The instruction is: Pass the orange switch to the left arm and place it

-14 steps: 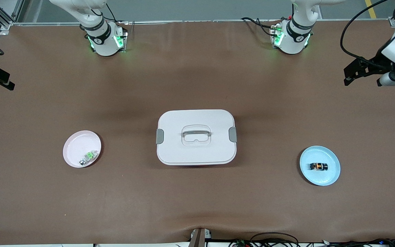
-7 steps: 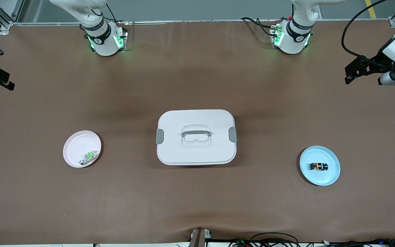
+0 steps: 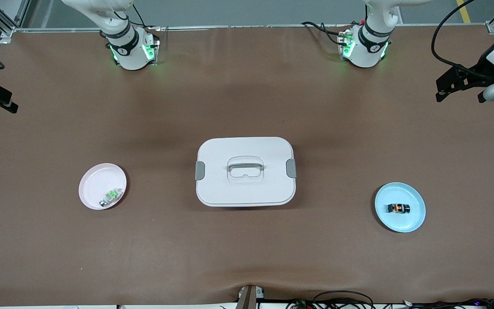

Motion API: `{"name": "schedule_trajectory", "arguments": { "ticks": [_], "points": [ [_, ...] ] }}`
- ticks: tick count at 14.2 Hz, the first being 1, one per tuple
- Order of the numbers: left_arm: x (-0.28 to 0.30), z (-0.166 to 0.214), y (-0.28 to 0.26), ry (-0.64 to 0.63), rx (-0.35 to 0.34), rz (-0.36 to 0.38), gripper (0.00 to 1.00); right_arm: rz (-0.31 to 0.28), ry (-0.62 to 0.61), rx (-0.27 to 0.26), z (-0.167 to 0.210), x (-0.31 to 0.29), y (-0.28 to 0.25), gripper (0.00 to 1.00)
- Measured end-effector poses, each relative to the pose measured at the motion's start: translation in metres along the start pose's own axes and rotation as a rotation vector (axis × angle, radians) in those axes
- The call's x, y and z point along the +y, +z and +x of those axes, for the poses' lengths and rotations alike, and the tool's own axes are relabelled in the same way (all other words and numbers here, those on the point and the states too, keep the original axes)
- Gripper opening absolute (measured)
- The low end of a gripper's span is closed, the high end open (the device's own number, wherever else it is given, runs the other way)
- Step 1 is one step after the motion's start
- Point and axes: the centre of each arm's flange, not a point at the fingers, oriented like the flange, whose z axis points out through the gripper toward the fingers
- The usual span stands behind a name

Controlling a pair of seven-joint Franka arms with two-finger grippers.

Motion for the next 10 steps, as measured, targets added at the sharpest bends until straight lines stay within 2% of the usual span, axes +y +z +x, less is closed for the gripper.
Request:
{"name": "schedule_trajectory", "arguments": {
  "ticks": [10],
  "points": [
    [-0.0077, 0.0001, 0.0020, -0.014, -0.008, 0.000, 1.00, -0.001, -0.001, 0.019, 0.0020, 0.0001, -0.0017, 1.00]
  ]
}}
